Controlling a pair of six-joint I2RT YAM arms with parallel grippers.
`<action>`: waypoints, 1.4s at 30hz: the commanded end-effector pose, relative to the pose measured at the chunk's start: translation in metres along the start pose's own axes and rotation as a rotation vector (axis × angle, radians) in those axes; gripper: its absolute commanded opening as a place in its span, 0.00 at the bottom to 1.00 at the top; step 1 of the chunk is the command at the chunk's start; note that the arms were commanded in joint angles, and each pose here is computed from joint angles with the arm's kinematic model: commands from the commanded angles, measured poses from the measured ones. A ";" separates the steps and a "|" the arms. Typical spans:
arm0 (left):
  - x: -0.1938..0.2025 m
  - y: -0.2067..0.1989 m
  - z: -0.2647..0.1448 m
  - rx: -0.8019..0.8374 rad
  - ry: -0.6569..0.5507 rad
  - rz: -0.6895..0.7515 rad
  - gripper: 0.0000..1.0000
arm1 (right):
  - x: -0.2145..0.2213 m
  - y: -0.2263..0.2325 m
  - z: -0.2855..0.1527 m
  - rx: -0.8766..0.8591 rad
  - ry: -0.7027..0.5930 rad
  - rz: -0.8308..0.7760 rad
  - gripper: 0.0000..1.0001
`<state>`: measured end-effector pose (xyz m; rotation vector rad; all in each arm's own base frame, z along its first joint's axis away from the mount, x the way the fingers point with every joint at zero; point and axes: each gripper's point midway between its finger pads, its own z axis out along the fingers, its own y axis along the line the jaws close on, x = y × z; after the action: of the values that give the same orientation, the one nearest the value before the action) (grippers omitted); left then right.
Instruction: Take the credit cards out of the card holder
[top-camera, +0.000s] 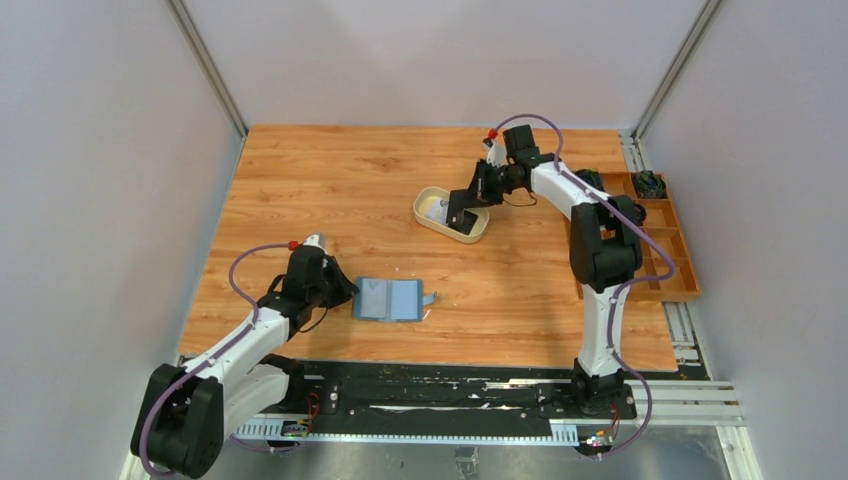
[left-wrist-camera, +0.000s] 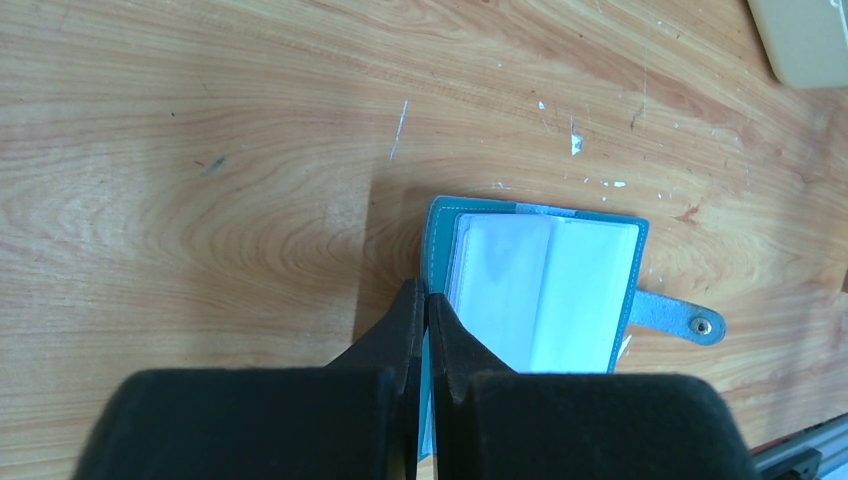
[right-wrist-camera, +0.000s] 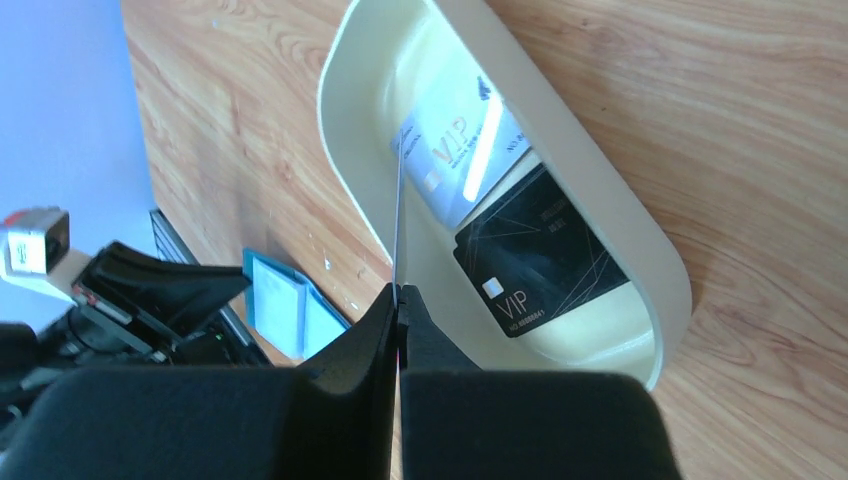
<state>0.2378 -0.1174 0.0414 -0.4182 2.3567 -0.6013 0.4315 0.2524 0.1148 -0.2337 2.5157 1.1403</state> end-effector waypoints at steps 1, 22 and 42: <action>-0.007 -0.005 -0.002 0.022 -0.025 -0.007 0.00 | -0.005 -0.015 0.015 0.055 -0.047 0.187 0.00; -0.002 0.001 -0.002 0.012 -0.023 -0.005 0.00 | 0.034 -0.063 0.012 0.292 0.014 0.292 0.09; 0.001 0.002 0.000 0.020 -0.024 -0.013 0.00 | 0.002 -0.023 -0.051 0.365 -0.105 0.183 0.45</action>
<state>0.2378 -0.1175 0.0439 -0.4151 2.3283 -0.6149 0.4190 0.2064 0.0895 0.1852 2.6891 0.7644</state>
